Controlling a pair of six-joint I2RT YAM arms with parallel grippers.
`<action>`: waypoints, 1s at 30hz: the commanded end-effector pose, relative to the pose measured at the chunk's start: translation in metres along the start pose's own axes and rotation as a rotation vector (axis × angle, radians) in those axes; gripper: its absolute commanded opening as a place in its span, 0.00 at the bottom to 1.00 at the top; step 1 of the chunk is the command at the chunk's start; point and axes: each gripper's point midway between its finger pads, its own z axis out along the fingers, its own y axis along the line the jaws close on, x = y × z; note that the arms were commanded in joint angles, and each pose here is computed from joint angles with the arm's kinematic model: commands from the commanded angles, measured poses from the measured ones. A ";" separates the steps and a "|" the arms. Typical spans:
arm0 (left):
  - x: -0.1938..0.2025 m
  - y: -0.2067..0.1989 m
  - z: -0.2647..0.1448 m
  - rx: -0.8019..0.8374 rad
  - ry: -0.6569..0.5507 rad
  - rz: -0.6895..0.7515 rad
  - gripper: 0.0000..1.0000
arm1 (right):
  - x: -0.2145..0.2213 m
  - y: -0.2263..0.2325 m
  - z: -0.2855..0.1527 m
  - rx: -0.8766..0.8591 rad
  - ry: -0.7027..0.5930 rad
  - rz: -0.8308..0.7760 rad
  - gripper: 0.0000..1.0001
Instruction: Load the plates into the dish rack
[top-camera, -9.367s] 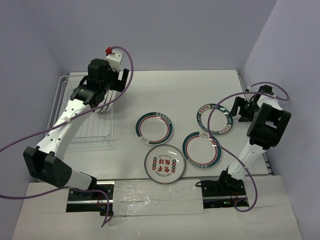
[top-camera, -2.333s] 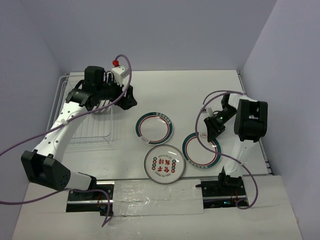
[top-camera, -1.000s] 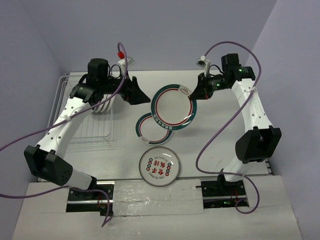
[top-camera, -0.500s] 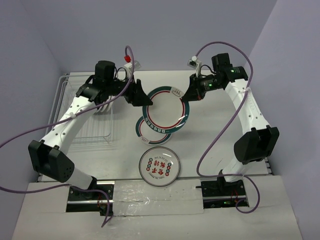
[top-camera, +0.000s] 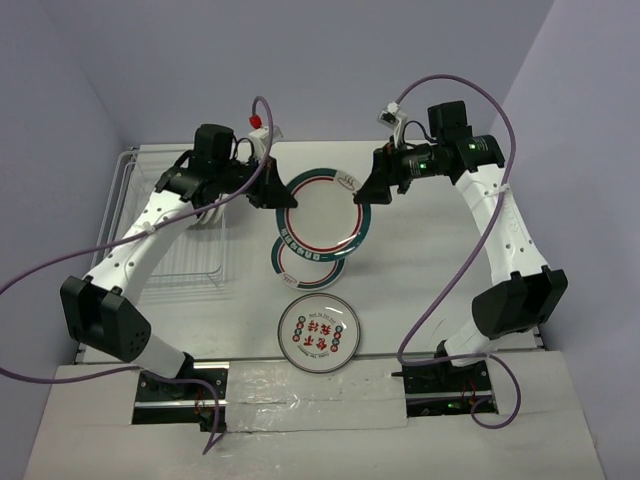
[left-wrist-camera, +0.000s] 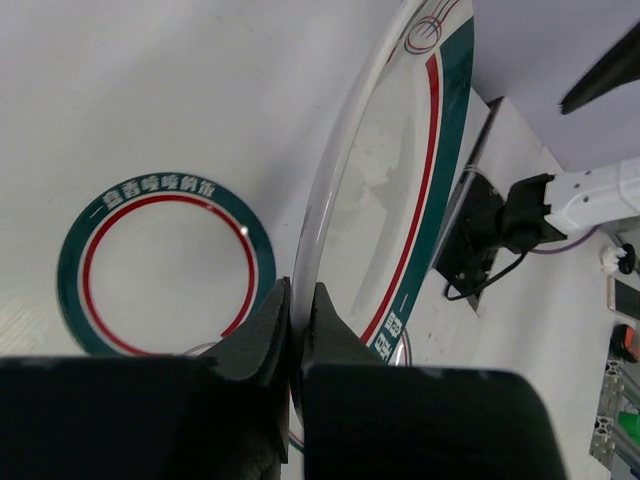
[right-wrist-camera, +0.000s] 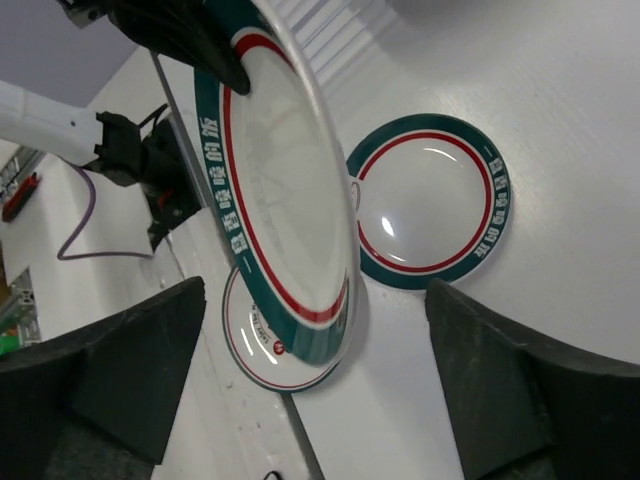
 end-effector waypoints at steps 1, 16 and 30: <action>-0.050 -0.002 -0.049 -0.118 -0.156 0.102 0.00 | -0.024 0.016 -0.014 0.022 -0.080 -0.075 1.00; -0.107 0.112 -0.329 -1.434 -0.433 0.185 0.00 | -0.017 -0.018 -0.004 0.141 -0.097 -0.025 1.00; -0.061 0.209 -0.324 -1.725 -0.183 0.269 0.00 | 0.009 -0.041 0.006 0.185 -0.025 0.013 1.00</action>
